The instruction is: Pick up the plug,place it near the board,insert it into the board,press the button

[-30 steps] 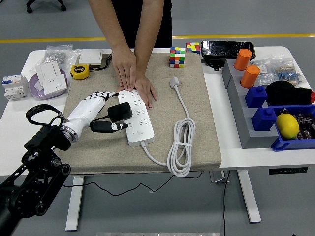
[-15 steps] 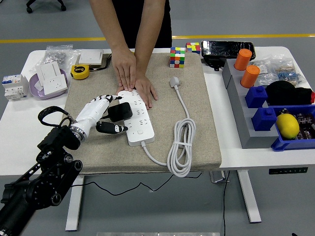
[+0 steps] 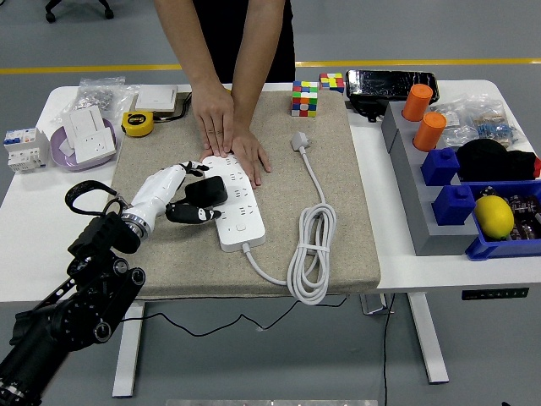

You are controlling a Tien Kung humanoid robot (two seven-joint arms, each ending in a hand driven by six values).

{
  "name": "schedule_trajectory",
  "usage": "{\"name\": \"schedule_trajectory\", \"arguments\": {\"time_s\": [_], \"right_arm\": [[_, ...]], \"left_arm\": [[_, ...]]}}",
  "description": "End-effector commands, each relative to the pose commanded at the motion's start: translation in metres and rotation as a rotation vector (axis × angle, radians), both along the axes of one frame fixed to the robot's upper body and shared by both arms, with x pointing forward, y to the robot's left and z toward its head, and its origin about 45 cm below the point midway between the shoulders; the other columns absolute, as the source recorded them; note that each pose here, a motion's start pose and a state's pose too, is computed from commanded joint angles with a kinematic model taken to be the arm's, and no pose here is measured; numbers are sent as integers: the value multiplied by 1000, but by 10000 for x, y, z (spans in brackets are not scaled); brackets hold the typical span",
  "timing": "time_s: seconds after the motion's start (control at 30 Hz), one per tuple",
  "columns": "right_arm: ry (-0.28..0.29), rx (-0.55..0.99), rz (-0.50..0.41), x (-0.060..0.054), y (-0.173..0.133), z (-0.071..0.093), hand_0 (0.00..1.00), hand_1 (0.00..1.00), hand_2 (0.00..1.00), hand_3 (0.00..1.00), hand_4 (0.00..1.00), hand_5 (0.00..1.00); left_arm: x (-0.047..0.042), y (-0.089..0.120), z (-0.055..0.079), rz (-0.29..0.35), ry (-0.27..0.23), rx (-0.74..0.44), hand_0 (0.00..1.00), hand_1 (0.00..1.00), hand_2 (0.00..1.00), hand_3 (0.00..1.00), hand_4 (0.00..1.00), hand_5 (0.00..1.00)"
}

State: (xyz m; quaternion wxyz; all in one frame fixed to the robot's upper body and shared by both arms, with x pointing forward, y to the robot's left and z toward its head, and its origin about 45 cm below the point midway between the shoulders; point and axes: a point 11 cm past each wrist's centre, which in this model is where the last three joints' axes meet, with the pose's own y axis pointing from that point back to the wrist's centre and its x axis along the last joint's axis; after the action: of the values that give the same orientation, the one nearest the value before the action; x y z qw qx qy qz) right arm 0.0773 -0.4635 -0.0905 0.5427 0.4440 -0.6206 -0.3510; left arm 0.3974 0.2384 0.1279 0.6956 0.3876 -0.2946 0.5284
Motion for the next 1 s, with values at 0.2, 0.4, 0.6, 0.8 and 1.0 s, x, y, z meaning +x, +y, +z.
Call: {"name": "schedule_trajectory", "arguments": {"time_s": [0.2, 0.4, 0.6, 0.8, 1.0], "right_arm": [[3, -1, 1, -10, -3, -1, 823, 746, 744, 782, 998, 893], [1, 0, 2, 2, 1, 0, 823, 747, 744, 782, 998, 892], [1, 0, 2, 11, 3, 1, 823, 747, 744, 782, 998, 891], [-2, 0, 1, 23, 4, 3, 822, 746, 743, 782, 998, 891], [-1, 0, 1, 20, 7, 1, 822, 746, 743, 782, 998, 890]], "left_arm": [[5, 47, -50, 25, 18, -26, 842, 822, 717, 728, 998, 270], [38, 57, -35, 31, 20, -36, 822, 801, 699, 708, 998, 287], [59, 57, -27, 36, 23, -51, 812, 785, 684, 681, 998, 309], [75, 62, -13, 40, 15, -59, 759, 730, 607, 565, 998, 303], [73, 65, -32, 40, 24, -56, 669, 651, 540, 511, 998, 299]]}}
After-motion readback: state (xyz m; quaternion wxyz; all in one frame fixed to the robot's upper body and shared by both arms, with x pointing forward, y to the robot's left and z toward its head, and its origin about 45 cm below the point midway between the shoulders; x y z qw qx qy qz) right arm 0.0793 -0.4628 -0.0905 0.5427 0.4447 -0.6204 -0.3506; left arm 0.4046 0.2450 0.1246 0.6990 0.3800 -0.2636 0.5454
